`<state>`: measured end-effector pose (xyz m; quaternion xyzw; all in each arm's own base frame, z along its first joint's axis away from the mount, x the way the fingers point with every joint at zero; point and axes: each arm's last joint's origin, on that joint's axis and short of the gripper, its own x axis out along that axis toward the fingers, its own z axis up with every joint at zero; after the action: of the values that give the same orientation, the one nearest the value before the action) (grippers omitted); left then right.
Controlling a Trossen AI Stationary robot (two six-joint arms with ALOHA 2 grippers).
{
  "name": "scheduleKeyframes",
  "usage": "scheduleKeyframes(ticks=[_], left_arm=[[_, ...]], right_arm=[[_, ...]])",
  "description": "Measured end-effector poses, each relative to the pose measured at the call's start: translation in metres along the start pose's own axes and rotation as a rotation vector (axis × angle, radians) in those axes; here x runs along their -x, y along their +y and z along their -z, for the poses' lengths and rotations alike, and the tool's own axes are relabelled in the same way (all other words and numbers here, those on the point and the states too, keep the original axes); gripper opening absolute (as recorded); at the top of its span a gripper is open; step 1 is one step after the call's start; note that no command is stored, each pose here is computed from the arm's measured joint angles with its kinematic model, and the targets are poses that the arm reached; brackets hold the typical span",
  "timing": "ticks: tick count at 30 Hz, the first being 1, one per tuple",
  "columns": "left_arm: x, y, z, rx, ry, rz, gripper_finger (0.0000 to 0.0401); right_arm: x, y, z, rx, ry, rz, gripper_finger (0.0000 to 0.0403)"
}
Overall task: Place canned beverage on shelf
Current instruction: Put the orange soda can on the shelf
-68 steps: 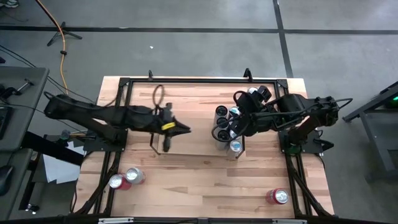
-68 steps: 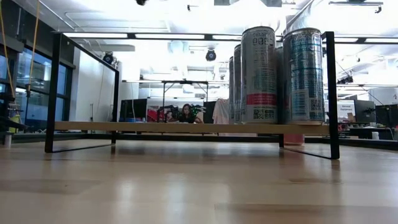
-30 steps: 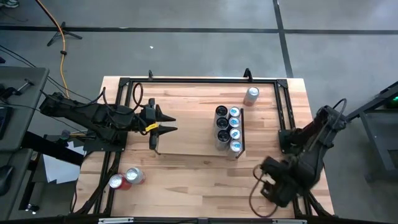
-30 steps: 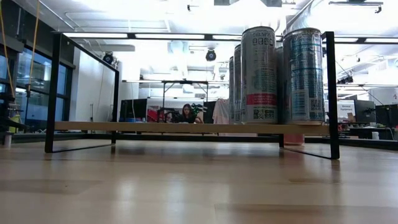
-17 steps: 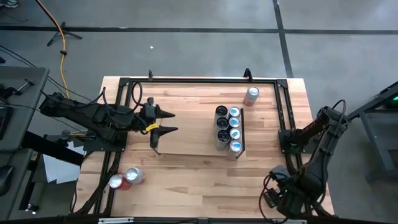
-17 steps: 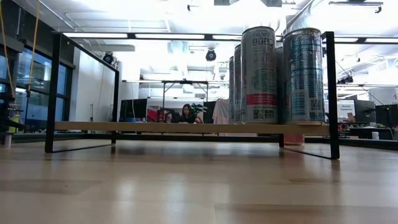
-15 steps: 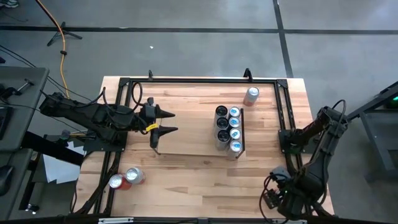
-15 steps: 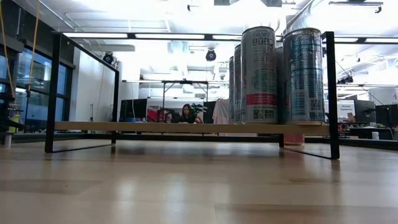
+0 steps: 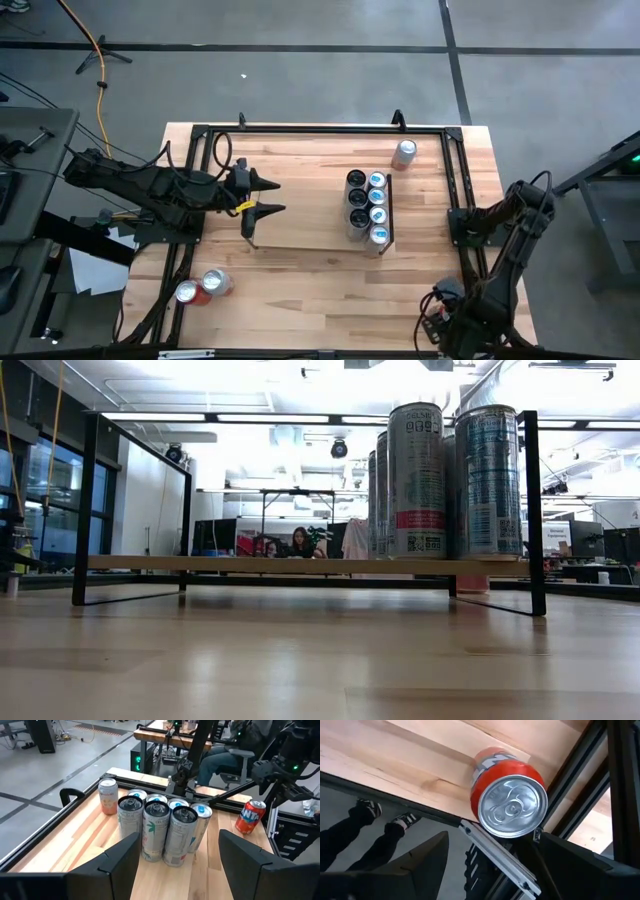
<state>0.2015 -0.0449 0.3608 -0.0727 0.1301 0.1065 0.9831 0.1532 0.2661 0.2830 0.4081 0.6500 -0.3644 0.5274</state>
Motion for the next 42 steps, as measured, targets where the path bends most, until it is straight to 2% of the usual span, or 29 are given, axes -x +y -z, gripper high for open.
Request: scheduleKeyframes(ticks=[7, 10, 13, 18, 23, 37, 42], left_arm=[[0.000, 0.000, 0.001, -0.003, 0.006, -0.001, 0.0226], [0.000, 0.000, 0.001, -0.002, 0.007, 0.000, 0.0226], [0.000, 0.000, 0.001, 0.010, 0.007, 0.003, 0.0226], [0.000, 0.000, 0.001, 0.049, 0.007, 0.004, 0.0226], [0.000, 0.000, 0.001, 0.051, 0.007, 0.005, 0.0226], [0.000, 0.000, 0.001, 0.074, 0.007, 0.004, 0.0226], [0.000, 0.000, 0.001, 0.074, 0.006, 0.001, 0.0226]], right_arm=[[-0.007, -0.003, -0.003, -0.041, -0.045, 0.098, 0.0298], [-0.006, -0.003, -0.004, -0.051, -0.042, 0.105, 0.0298], [-0.011, -0.002, -0.004, -0.050, -0.026, 0.093, 0.0298], [-0.036, -0.001, -0.011, -0.045, 0.023, 0.041, 0.0298], [-0.043, 0.000, -0.016, -0.048, 0.050, 0.028, 0.0299], [-0.048, 0.000, -0.027, -0.067, -0.028, 0.028, 0.0299], [-0.048, 0.000, -0.034, -0.058, -0.116, 0.013, 0.0299]])
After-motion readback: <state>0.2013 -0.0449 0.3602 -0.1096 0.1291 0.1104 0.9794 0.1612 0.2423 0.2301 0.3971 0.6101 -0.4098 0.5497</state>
